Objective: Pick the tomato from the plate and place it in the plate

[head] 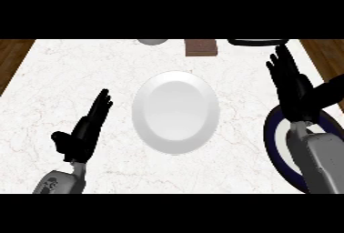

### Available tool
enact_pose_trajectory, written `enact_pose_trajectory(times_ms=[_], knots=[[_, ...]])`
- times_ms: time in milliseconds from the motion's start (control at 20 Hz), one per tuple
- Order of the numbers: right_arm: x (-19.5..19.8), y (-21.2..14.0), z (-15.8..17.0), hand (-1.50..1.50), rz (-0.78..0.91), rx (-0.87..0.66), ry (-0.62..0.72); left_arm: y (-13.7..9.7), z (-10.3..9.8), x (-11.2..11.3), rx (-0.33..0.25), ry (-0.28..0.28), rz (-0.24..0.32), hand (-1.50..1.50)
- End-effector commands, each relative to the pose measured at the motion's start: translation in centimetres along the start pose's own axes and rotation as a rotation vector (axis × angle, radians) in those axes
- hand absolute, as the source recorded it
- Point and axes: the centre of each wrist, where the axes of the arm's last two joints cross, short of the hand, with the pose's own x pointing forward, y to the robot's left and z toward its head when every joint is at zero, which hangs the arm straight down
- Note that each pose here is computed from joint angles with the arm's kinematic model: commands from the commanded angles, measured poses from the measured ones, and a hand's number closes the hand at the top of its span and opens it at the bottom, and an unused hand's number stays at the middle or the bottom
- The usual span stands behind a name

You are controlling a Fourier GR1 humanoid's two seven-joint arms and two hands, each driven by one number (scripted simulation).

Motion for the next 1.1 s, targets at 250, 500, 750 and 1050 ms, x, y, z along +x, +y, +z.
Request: enact_pose_trajectory(times_ms=[250,500,750,1050], knots=[[2.4,-12.5,5.7,1.50,-0.047,0.162,-0.172,5.9,1.6,-1.6,0.299,0.216,-0.133,0.00],[3.0,-18.1,6.9,1.50,0.940,-0.084,-0.196,4.6,2.4,-2.9,0.264,0.270,-0.074,0.00],[-7.0,-16.9,11.3,-1.50,0.141,-0.237,-0.312,3.4,2.8,-3.1,0.257,0.296,-0.068,0.00],[-9.6,-22.9,16.2,-1.50,0.413,0.077,-0.291,1.9,1.7,-1.1,0.199,0.278,-0.099,0.00]])
